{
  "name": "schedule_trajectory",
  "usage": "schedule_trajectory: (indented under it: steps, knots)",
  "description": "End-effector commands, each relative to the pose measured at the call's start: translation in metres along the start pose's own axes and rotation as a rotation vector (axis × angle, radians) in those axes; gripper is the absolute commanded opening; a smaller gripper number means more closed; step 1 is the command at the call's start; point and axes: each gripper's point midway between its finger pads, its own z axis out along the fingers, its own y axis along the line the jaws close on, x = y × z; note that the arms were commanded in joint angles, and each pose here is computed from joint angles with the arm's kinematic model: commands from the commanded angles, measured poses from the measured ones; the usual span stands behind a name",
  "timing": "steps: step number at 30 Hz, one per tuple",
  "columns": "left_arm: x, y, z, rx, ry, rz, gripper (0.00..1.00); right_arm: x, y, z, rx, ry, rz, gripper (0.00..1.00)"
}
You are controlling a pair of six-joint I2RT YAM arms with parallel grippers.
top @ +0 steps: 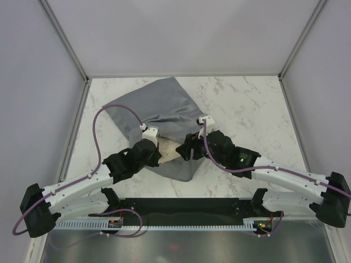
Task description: Remove the pillowcase from the pillow
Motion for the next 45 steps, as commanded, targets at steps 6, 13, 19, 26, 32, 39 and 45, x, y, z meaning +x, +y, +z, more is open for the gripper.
schedule_trajectory:
  steps: [6, 13, 19, 26, 32, 39, 45]
  knots:
    - [-0.038, 0.000, -0.015, -0.004, -0.125, -0.063, 0.02, -0.011, -0.020, -0.049, 0.054, -0.070, 0.016, 0.79]
    - [-0.041, 0.001, -0.023, 0.001, -0.128, -0.078, 0.02, 0.028, -0.059, -0.028, 0.199, -0.008, -0.008, 0.79]
    - [-0.033, 0.003, -0.023, -0.004, -0.103, -0.089, 0.02, 0.041, -0.055, -0.006, 0.153, -0.009, -0.003, 0.78]
    - [-0.027, 0.006, -0.019, -0.026, -0.087, -0.108, 0.02, 0.050, -0.035, 0.001, 0.034, -0.001, 0.065, 0.77]
    - [-0.024, 0.007, -0.013, -0.049, -0.065, -0.105, 0.02, 0.043, -0.025, -0.016, -0.025, -0.017, 0.048, 0.77]
    - [-0.026, 0.006, -0.005, -0.074, -0.057, -0.099, 0.02, 0.047, -0.023, -0.015, -0.031, 0.021, 0.007, 0.77]
    - [-0.028, 0.008, -0.008, -0.073, -0.070, -0.102, 0.02, 0.073, -0.025, 0.010, -0.035, 0.085, 0.035, 0.76]
